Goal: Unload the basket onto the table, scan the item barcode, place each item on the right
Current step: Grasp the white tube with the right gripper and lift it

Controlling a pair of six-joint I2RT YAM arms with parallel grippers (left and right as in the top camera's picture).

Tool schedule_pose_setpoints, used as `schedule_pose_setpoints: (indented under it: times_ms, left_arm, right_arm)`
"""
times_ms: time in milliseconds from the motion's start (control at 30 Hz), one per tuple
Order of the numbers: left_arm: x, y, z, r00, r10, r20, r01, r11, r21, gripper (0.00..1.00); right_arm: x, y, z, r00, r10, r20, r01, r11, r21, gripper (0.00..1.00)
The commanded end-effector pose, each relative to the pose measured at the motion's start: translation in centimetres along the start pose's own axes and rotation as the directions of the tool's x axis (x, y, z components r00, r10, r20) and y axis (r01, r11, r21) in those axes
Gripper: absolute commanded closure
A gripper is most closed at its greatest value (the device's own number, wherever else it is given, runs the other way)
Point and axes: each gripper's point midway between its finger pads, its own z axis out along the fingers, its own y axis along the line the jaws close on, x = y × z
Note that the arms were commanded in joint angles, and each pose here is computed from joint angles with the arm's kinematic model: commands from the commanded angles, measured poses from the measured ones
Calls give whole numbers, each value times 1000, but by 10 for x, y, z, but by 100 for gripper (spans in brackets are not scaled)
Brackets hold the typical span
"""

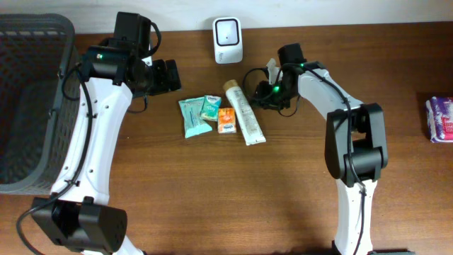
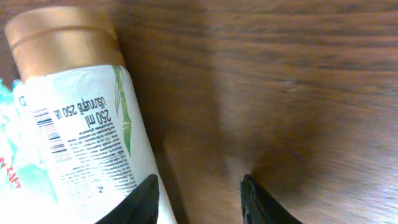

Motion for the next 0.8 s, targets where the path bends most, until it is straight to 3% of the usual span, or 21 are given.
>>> schedule_pose_setpoints:
  times_ms: [0,167,233,267,333,433,600,767]
  left_arm:
    - [-2,1,0,1000,3,6,-3,1000,-6,1]
    - [-2,1,0,1000,3,6,-3,1000,-6,1]
    - [-2,2,0,1000,3,5,-3,1000,-6,1]
    - [-2,1,0,1000,3,6,-3,1000,-6,1]
    - [-2,2,0,1000,3,5,-3,1000,-6,1]
    - [-2,1,0,1000,3,6,-3,1000,-6,1]
    - [-2,1,0,1000,3,6,-3,1000,-6,1]
    - [-2,2,0,1000,3,5,-3,1000,-6,1]
  right_arm:
    - [5,19,-1,1000,-16,-21,14,997,-73,62]
    - [9,45,-39,1000,-29,-7,28,995,-95,67]
    - [22,51,-37,998,-24,-53,19,996,-88,92]
    - [29,55,-32,997,-29,-75,24,997,-75,96]
    - [36,55,-25,995,-45,-87,45,999,-9,96]
    - [44,31,-9,998,-28,-61,43,965,258,96]
    - [68,45,24,991,-44,-124,76,960,268,96]
    - [69,84,35,996,-22,-81,40,974,223,96]
